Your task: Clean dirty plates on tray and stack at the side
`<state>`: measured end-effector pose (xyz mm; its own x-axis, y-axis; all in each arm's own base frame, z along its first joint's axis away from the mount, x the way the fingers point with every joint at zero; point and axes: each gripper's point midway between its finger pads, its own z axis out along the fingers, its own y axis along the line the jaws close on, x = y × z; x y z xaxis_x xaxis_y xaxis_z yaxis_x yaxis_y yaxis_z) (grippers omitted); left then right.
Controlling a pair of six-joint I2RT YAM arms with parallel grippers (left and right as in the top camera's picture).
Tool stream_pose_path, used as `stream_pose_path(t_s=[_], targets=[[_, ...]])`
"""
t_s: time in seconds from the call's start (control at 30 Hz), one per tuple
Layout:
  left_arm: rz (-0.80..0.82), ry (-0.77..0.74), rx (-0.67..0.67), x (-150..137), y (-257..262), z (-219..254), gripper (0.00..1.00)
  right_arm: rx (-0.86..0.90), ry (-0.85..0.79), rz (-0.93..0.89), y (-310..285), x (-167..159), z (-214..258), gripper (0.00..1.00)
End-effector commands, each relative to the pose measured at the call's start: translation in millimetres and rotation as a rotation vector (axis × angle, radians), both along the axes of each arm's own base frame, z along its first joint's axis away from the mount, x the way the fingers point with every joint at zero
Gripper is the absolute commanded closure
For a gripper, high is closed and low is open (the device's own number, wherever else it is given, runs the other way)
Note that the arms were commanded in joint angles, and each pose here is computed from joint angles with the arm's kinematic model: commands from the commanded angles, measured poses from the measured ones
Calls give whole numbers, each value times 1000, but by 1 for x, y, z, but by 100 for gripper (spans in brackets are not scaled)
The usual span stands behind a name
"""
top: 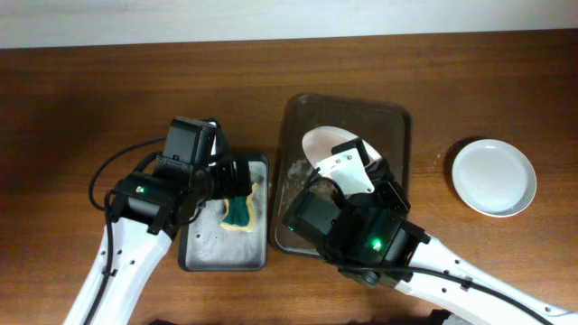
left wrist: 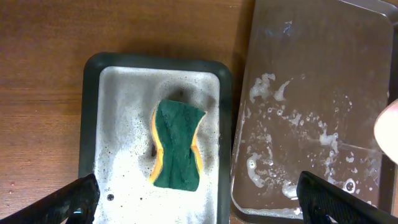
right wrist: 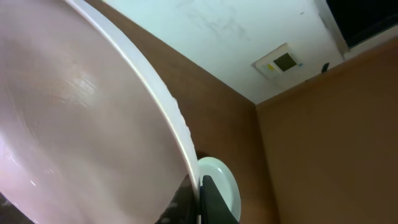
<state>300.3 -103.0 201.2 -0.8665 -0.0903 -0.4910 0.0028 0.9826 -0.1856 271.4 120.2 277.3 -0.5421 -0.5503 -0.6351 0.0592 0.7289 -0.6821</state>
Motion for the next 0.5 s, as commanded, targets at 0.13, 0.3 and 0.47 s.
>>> stream_pose_path(t_s=[0.13,0.3,0.47], targets=[[-1,-21,11,1,4,6,1,80,43,-3,1,8,-8,96],[-2,-21,11,1,4,6,1,191,43,-127,-20,14,-19,96],[-2,-21,11,1,4,6,1,640,279,-279,-54,43,-67,96]])
